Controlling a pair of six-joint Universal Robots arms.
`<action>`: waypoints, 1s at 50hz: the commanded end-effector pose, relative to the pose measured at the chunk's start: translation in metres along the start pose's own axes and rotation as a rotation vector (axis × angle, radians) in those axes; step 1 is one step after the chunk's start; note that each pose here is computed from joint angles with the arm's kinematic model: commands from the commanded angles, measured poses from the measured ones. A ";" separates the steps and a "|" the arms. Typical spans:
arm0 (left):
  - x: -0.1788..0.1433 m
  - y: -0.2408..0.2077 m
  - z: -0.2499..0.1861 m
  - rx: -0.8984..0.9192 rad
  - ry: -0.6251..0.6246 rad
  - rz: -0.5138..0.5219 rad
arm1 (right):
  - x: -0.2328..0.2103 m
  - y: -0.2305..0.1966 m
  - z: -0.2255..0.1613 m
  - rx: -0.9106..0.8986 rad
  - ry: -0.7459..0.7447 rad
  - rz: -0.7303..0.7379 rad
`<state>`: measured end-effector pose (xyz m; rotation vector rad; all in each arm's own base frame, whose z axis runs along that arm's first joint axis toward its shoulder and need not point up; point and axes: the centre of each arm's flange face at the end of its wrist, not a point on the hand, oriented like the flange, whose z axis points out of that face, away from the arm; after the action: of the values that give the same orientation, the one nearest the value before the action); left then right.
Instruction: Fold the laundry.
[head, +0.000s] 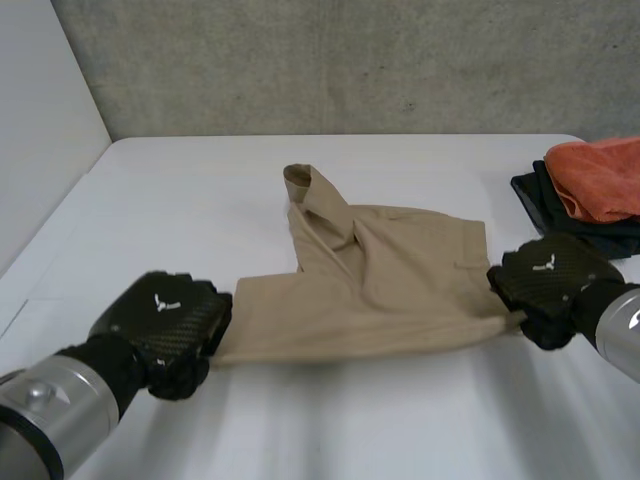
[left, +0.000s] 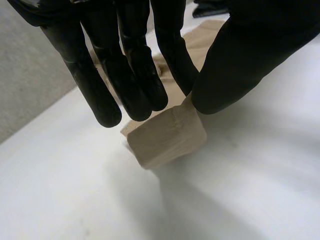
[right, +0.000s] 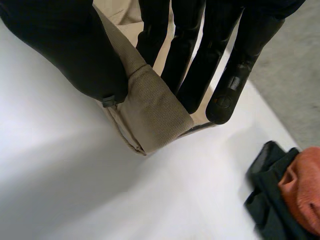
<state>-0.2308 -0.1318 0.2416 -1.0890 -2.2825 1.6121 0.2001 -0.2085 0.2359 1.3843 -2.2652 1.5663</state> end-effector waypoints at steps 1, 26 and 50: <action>0.006 0.024 0.034 -0.048 0.014 0.000 | -0.010 0.016 0.027 -0.033 -0.067 -0.019; 0.001 0.022 0.110 -0.004 -0.054 0.013 | -0.017 0.028 0.087 -0.022 -0.028 0.025; 0.005 0.042 0.137 -0.101 -0.047 0.012 | -0.020 0.030 0.071 -0.021 -0.025 0.026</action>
<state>-0.2804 -0.2227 0.1527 -1.0886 -2.3969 1.5940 0.2200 -0.2473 0.1699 1.3787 -2.3208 1.5315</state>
